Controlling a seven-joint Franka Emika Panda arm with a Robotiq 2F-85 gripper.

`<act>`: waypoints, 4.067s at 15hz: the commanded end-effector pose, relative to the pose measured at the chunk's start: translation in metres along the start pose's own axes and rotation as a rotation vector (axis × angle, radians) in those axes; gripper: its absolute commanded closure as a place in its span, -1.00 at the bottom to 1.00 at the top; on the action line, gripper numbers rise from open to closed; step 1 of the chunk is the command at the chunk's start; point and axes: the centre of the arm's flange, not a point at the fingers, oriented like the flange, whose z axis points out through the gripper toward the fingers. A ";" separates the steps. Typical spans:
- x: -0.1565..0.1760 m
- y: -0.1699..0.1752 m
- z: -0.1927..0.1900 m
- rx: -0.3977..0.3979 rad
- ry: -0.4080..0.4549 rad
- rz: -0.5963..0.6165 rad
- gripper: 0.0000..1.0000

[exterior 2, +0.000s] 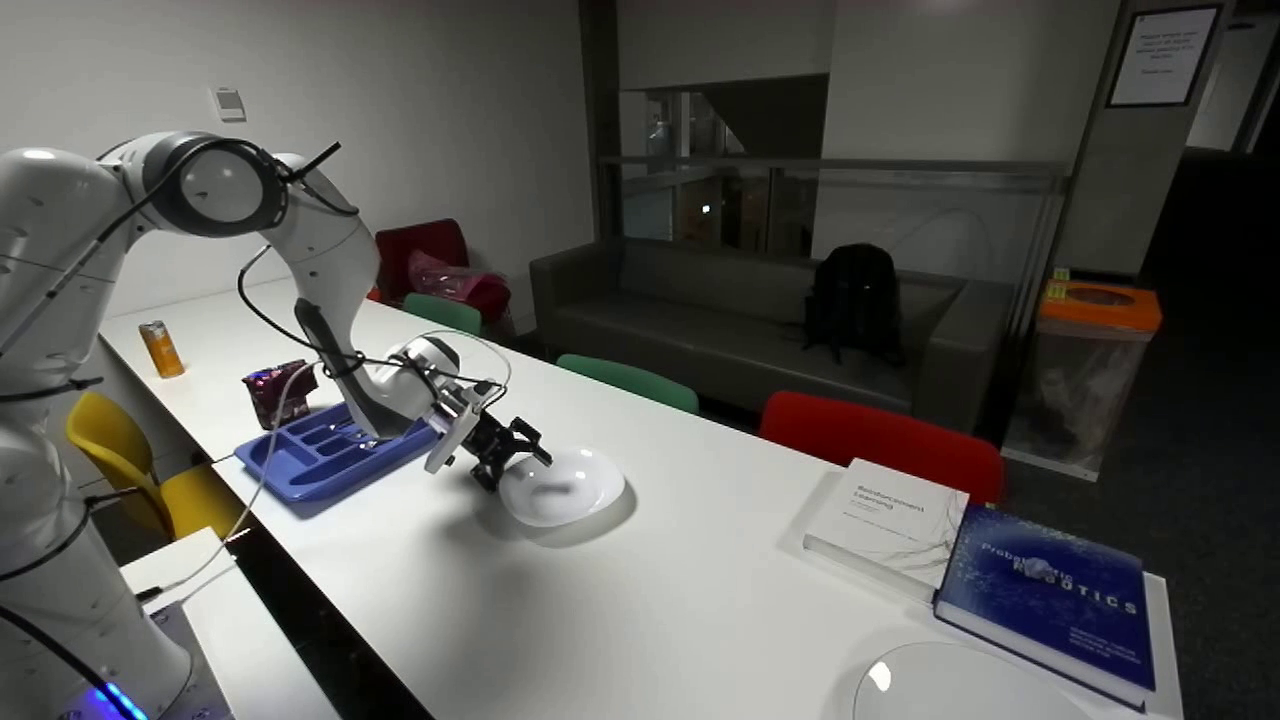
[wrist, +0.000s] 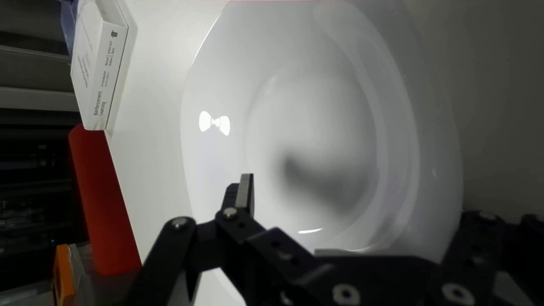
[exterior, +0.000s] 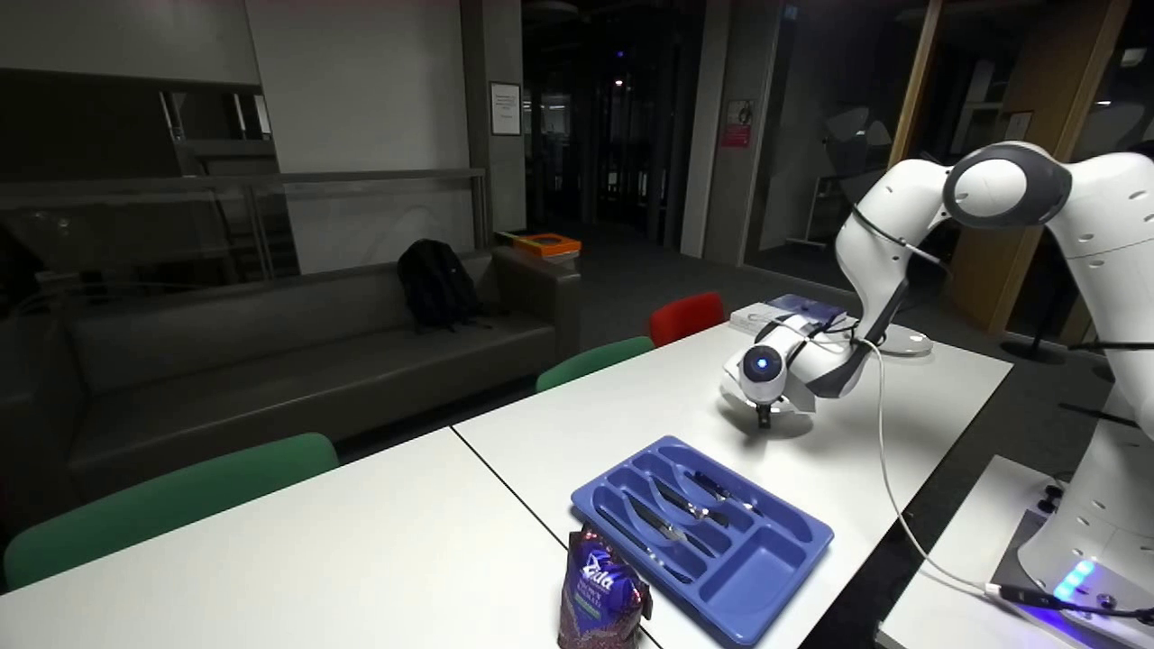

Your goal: Pick up the white plate from the table and move it slightly to the right.

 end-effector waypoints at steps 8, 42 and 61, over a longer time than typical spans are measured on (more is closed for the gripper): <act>-0.003 -0.005 0.013 -0.035 0.017 -0.008 0.88; -0.123 0.066 -0.016 0.030 -0.353 0.205 0.96; -0.177 0.018 -0.029 0.063 -0.416 0.318 0.82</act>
